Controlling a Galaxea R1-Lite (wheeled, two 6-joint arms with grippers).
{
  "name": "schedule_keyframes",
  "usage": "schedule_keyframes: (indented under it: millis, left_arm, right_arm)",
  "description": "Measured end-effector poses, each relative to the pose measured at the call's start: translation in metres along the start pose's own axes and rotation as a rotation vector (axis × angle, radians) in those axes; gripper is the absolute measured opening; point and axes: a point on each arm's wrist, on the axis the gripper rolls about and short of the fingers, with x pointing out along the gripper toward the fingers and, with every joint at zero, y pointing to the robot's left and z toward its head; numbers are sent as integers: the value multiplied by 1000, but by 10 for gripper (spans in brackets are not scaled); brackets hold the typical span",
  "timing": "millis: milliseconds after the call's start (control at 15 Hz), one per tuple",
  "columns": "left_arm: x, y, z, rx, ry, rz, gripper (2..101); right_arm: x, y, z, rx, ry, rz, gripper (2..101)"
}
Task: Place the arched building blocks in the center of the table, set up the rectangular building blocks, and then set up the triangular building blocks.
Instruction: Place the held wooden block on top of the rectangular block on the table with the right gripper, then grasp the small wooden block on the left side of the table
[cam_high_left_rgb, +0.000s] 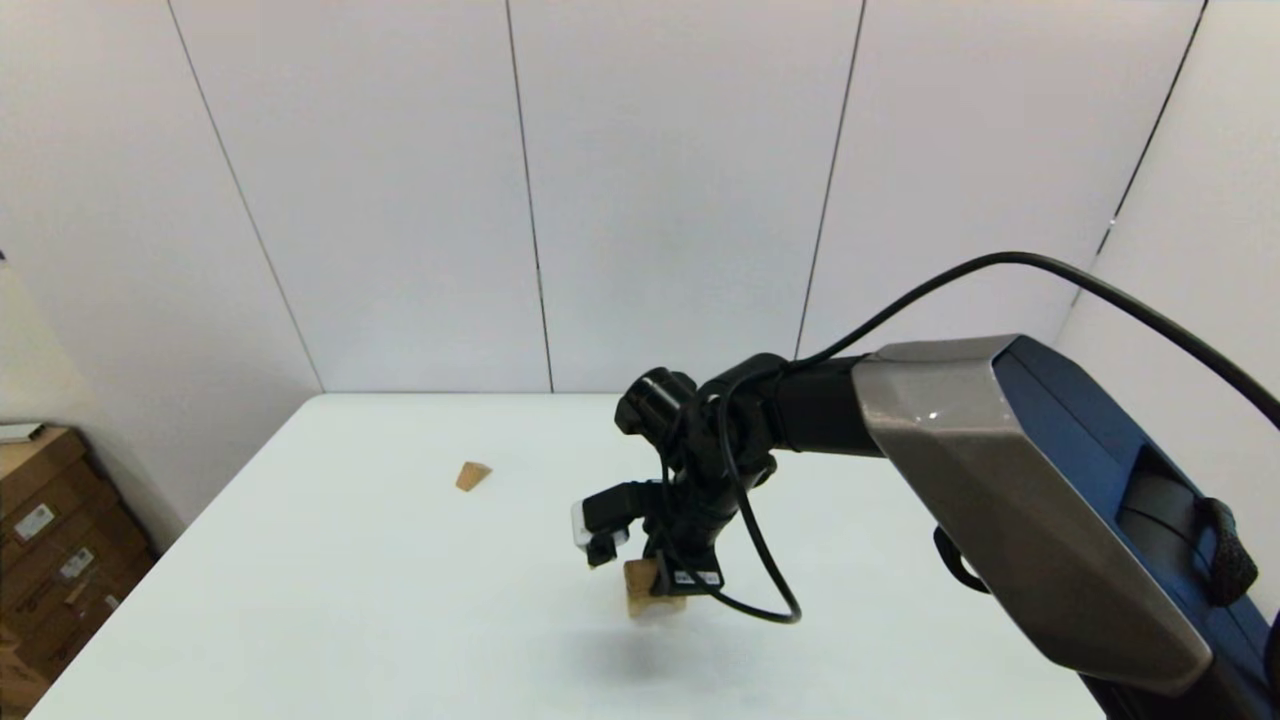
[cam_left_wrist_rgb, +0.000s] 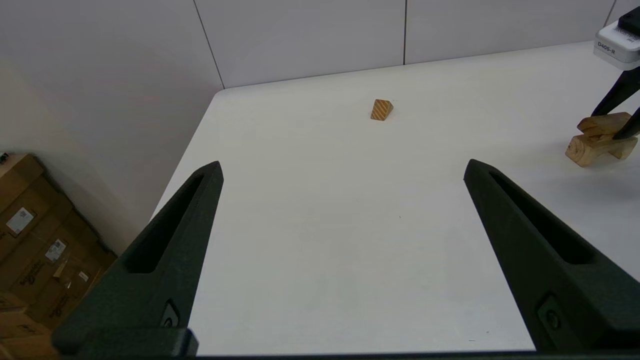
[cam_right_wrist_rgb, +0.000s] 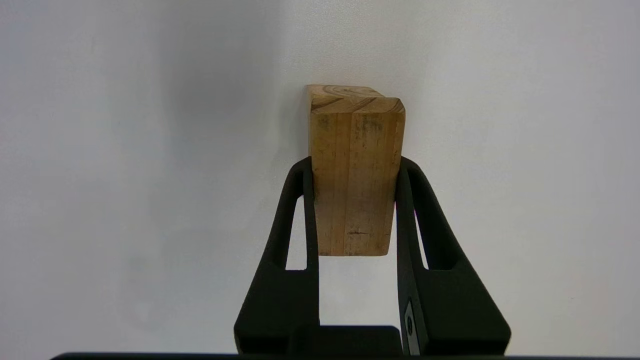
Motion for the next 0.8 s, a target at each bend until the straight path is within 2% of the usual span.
schedule_keyframes:
  millis: [67,267,467,800]
  left_arm:
    - [0,0,0,0,0,0,978]
    - [0,0,0,0,0,0,978]
    - [0,0,0,0,0,1,978]
    - [0,0,0,0,0,0,978]
  right_arm:
    - [0,0,0,0,0,0,242]
    - [1,0,0,1,0,1,458]
    - [2,0,0,1,2,4,623]
    - [-8,-2,-2,9,-7,-14,792]
